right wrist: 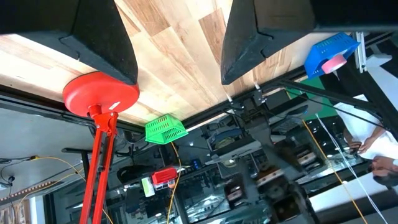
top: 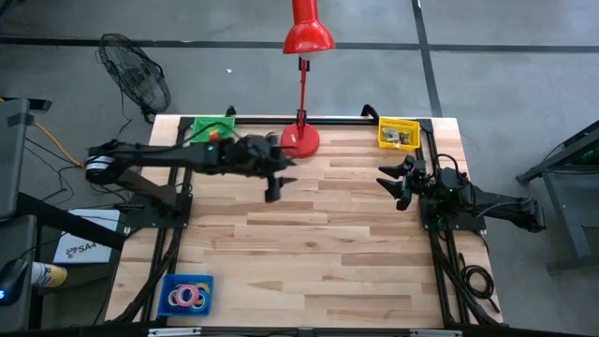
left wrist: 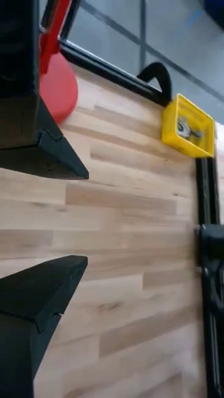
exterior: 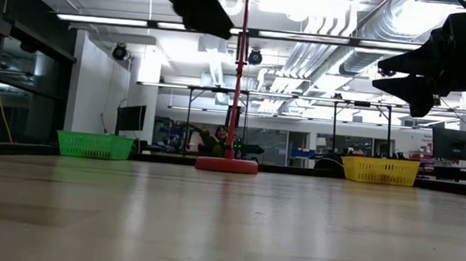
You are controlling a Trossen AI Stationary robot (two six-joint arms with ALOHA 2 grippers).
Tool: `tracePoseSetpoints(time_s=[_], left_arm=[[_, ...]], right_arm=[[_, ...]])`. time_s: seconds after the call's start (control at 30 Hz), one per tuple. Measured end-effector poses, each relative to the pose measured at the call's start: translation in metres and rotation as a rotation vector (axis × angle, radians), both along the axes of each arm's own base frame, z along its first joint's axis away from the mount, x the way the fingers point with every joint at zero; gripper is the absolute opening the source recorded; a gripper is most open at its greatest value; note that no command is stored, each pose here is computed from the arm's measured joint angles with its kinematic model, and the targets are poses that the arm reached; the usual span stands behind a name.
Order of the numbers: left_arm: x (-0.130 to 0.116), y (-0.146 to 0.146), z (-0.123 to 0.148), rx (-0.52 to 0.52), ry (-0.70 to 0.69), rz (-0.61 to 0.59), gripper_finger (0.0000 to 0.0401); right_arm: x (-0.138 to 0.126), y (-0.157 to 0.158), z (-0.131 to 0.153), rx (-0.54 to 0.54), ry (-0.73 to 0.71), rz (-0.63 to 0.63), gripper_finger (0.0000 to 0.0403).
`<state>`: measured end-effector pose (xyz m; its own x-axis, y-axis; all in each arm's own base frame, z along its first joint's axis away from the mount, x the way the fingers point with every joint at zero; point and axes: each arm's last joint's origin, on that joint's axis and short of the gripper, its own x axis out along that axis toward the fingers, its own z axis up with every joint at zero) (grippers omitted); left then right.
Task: Pick and place Stapler, Stapler remover, tape
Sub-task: Return to Home Position
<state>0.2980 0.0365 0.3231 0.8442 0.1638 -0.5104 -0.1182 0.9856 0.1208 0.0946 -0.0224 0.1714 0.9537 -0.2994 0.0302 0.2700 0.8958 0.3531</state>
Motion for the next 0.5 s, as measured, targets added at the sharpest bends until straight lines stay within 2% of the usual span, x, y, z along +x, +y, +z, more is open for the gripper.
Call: tracePoseSetpoints(time_s=[0.17,0.5], left_arm=[[-0.038,-0.006,-0.009,0.003,-0.088,-0.016,0.0206],[-0.104,-0.012,-0.048,0.022,-0.152,0.012,0.0206]], right_arm=[[0.000,0.000,0.000,0.000,0.000,0.000,0.0222],[0.000,0.000,0.000,0.000,0.000,0.000,0.0222]])
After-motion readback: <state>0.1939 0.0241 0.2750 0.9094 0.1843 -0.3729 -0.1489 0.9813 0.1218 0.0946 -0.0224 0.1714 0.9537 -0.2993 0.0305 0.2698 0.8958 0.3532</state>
